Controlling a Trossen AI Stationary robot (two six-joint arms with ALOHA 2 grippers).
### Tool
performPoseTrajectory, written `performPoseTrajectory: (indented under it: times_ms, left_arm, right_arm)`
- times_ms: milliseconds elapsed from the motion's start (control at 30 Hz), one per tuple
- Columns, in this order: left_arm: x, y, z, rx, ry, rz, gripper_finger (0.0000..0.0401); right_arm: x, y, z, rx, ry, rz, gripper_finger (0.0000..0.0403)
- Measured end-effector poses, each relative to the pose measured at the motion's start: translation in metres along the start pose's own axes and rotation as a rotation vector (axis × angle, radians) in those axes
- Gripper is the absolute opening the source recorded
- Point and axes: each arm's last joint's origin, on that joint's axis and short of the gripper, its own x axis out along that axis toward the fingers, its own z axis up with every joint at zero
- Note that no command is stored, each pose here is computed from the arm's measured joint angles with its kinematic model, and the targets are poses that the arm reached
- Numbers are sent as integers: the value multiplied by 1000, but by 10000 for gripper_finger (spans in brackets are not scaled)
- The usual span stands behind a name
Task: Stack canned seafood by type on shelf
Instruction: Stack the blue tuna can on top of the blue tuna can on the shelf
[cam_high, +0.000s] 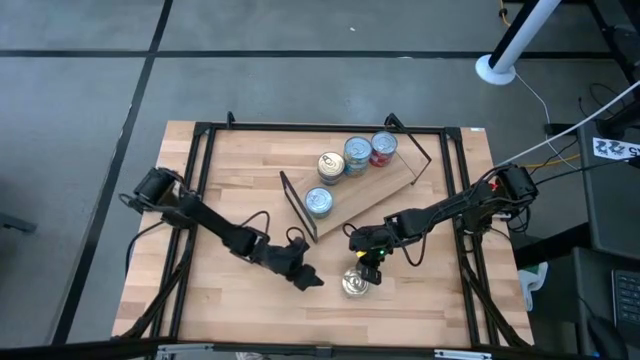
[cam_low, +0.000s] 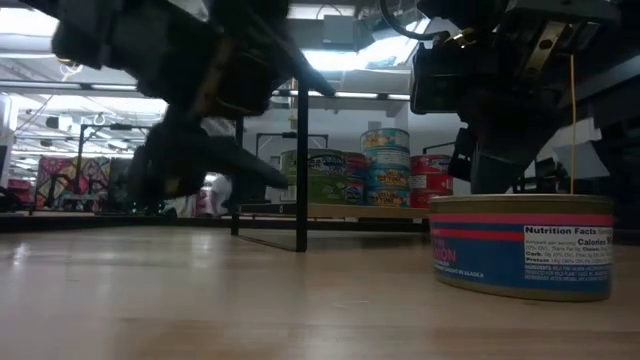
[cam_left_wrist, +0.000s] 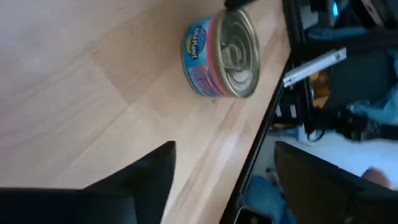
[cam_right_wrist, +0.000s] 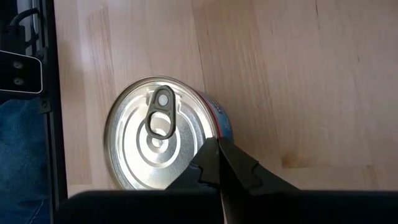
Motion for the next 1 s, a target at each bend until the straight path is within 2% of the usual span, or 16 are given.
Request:
performPoseTrajectory:
  times_ms: [133, 433, 1000]
  left_arm:
    - [15, 4, 1, -73, -5, 24, 283]
    - [33, 5, 5, -110, -18, 39, 282]
    - [35, 1, 16, -108, -100, 5, 280]
  right_arm:
    - [0, 0, 0, 0, -1, 1, 1]
    - [0, 1, 1, -3, -17, 0, 0]
    - [-1, 6, 10, -53, -110, 55, 0]
